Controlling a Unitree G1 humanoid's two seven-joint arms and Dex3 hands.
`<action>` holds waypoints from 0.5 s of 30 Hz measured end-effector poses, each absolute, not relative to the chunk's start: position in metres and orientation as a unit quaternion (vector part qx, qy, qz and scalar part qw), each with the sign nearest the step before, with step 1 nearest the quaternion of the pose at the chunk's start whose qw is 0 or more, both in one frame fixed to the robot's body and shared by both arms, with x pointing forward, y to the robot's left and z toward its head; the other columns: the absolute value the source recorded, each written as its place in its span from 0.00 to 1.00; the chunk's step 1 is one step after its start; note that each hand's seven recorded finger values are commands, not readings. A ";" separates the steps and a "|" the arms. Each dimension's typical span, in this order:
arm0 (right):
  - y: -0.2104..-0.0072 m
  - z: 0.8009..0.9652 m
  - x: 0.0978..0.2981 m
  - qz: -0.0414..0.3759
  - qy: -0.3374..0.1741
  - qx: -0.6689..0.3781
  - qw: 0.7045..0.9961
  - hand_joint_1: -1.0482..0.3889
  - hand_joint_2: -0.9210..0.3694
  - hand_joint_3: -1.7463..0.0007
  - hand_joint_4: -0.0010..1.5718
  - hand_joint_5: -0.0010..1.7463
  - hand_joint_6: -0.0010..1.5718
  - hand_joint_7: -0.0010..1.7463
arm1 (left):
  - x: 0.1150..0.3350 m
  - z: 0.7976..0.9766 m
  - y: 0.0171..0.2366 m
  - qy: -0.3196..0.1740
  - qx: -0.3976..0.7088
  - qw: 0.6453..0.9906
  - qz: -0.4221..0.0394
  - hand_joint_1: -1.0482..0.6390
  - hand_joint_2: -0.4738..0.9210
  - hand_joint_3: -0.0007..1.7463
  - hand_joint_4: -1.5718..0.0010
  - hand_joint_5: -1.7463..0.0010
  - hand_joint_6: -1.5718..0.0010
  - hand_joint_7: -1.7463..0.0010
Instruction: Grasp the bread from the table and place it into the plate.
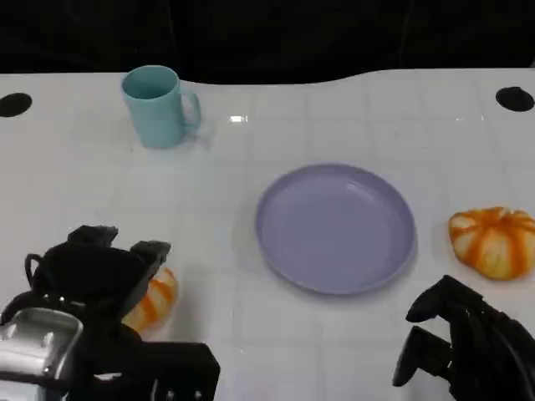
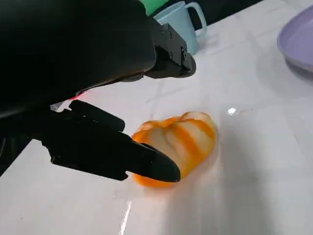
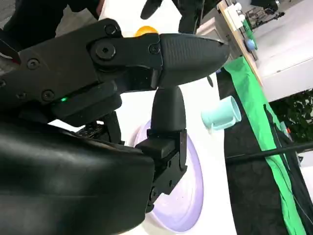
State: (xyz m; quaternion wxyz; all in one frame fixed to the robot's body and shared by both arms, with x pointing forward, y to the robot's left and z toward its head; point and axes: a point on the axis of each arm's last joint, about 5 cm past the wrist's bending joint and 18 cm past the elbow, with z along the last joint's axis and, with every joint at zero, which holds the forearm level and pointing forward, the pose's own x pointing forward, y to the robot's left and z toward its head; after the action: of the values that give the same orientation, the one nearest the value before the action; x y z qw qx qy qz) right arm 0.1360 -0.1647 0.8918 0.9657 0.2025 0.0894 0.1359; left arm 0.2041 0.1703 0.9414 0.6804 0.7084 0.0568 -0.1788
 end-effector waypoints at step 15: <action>-0.165 0.892 0.135 0.135 0.089 0.200 0.966 0.36 0.00 0.72 0.39 1.00 0.24 0.97 | 0.234 0.894 0.170 0.091 0.687 0.686 -0.223 0.32 0.97 0.00 0.92 0.96 0.88 0.99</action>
State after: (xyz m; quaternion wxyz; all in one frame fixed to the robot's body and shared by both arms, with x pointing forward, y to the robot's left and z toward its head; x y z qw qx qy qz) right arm 0.1352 -0.1655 0.8925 0.9663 0.2003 0.0889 0.1352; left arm 0.2343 0.1697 0.8939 0.6855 0.6870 0.0915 -0.2230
